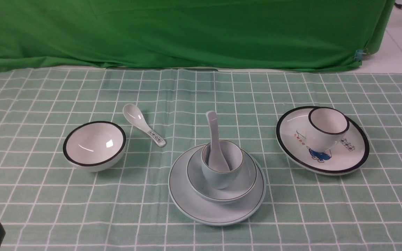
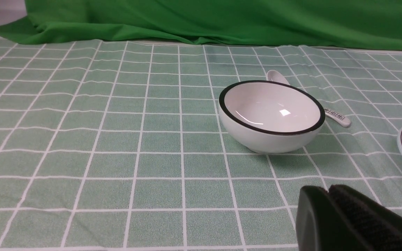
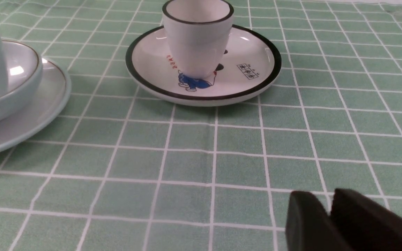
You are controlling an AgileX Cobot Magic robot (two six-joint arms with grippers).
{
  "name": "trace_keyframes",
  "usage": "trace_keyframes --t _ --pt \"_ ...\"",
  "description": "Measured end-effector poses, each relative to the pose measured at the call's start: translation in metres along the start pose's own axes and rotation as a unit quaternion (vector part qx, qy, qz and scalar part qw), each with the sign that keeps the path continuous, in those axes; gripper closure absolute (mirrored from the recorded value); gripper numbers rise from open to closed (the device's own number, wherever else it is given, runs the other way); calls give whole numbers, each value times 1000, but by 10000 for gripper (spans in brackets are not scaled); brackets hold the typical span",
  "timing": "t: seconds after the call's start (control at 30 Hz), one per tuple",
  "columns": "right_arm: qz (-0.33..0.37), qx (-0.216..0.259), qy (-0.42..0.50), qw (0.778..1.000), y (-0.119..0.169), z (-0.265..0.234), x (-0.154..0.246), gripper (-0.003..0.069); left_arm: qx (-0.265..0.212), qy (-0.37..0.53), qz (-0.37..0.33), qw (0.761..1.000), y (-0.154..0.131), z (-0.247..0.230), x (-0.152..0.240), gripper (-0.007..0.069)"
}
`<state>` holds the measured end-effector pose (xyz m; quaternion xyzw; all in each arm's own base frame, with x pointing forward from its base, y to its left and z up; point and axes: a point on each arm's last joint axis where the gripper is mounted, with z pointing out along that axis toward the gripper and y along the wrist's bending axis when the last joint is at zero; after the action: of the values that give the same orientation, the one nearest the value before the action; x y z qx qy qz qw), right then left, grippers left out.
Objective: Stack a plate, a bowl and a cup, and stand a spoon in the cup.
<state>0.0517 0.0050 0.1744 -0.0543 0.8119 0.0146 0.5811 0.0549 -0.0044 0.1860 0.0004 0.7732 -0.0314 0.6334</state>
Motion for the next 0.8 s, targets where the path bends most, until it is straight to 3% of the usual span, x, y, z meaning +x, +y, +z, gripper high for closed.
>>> trace_keyframes --t 0.8 --pt "0 0 0 1000 0 0 0 466 0 0 1 1000 0 0 0 613"
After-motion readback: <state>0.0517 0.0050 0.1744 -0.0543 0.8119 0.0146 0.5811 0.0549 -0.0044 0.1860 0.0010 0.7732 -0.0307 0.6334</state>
